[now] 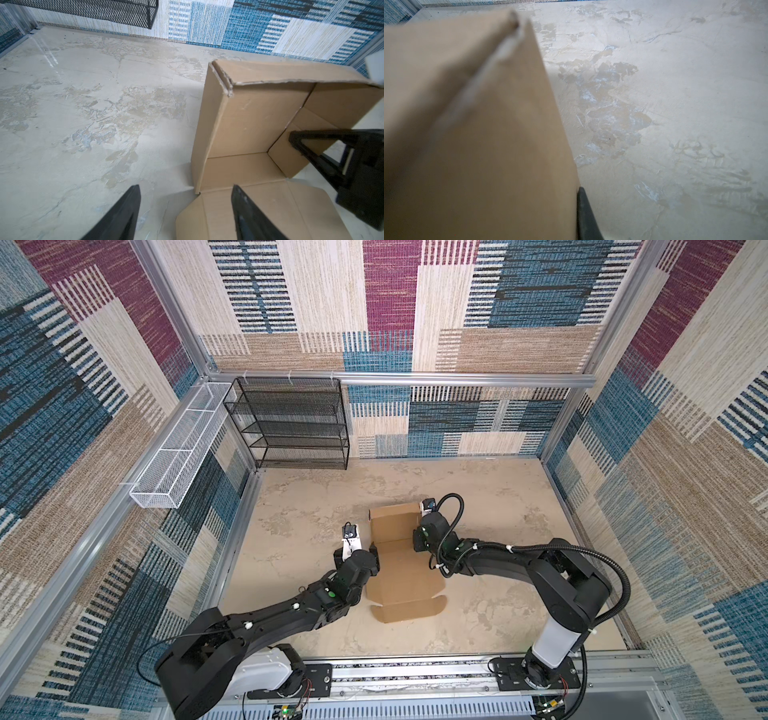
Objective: Fold the paper box
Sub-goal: 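Release the near wall with the left gripper and draw it back from the box, then release the far corner with the right gripper and lift it away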
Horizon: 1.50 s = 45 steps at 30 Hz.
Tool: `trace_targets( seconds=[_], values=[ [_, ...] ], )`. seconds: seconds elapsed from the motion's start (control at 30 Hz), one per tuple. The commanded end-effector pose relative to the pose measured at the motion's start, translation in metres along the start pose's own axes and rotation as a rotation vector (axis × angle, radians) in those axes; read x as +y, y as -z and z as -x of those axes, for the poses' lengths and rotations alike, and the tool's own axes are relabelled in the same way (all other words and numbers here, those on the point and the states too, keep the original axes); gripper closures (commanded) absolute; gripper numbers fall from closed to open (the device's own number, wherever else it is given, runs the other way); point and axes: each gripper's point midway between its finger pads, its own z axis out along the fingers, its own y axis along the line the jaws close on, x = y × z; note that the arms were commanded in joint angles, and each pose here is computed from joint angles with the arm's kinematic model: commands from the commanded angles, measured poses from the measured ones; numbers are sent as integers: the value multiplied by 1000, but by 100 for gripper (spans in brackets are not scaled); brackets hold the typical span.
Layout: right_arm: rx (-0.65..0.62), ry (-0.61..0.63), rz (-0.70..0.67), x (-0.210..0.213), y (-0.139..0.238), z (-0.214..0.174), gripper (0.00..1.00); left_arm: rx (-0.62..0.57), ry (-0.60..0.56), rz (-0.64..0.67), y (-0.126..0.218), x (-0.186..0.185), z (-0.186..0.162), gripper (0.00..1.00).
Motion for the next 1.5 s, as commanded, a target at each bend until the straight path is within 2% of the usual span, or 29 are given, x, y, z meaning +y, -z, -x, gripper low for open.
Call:
trace_targets(
  seconds=[0.0,0.33,0.57,0.87,1.07,1.47],
  values=[
    [-5,-13,-4,1,4,9,90,-12,23,11,9,9,4,27],
    [91,-6,35,7,19,26,91,-98,23,46,37,31,31,26],
    [212,17,59,15,30,32,91,-109,26,60,45,41,34,26],
    [425,-20,94,10,22,-1,92,-124,21,75,62,53,43,26],
    [541,-51,85,-8,12,-15,91,-123,26,86,70,62,44,26],
    [713,-73,58,-28,-7,-30,87,-117,28,94,75,64,48,26]
  ],
)
